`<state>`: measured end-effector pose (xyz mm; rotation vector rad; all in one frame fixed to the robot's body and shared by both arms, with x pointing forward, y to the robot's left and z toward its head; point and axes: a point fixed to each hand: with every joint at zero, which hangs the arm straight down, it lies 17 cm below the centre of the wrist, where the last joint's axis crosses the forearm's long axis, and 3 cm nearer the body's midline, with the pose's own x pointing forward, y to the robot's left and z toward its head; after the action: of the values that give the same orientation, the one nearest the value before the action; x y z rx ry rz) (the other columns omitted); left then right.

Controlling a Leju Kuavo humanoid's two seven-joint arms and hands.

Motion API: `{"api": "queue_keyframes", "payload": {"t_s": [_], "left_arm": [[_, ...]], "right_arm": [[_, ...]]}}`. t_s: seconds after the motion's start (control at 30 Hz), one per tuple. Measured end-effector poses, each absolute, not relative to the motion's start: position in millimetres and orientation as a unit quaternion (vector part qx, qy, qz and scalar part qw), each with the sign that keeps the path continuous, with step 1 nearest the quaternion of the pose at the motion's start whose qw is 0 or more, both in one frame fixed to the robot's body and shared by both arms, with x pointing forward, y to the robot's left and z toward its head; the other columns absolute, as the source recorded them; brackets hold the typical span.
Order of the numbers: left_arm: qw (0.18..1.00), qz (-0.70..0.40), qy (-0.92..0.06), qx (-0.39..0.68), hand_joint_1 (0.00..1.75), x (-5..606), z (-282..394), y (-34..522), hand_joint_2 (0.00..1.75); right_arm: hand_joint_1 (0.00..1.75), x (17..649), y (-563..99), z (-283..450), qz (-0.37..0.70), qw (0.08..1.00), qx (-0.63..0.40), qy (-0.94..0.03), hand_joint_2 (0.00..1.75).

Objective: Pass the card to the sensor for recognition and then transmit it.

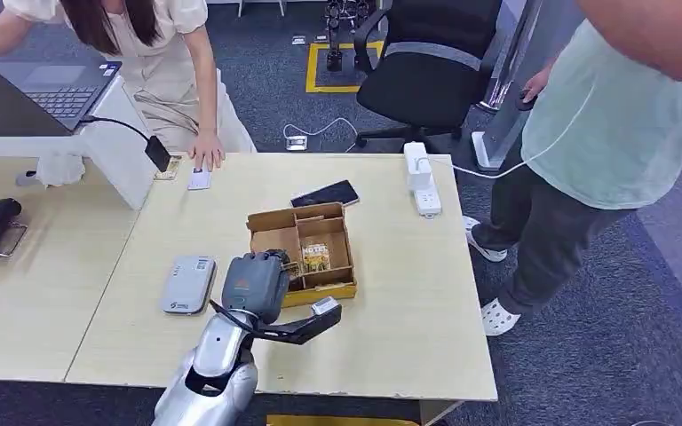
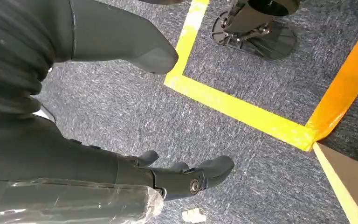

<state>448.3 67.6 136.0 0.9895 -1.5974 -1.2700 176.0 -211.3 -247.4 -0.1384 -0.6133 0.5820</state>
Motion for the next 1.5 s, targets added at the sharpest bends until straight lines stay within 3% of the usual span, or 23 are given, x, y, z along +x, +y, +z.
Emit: {"api": "queue_keyframes", "payload": {"t_s": [0.23,0.77,1.1,1.5], "left_arm": [[0.426,-0.502,-0.645,0.388,1.75,447.5,137.0,68.6,1.75],[0.410,-0.442,-0.664,0.442,1.75,483.9,206.1,108.9,1.75],[0.412,-0.398,-0.640,0.512,1.75,528.4,258.0,158.9,1.75],[0.440,-0.382,-0.592,0.556,1.75,581.7,256.9,215.9,1.75]], "right_arm": [[0.00,175.4,-211.3,-247.6,0.283,0.910,-0.067,-0.297,1.75],[0.00,175.5,-208.9,-247.5,0.292,0.907,-0.063,-0.297,1.75],[0.00,185.0,-200.5,-244.7,0.326,0.895,-0.051,-0.299,1.75],[0.00,205.9,-192.6,-237.0,0.355,0.879,-0.048,-0.315,1.75]]}}
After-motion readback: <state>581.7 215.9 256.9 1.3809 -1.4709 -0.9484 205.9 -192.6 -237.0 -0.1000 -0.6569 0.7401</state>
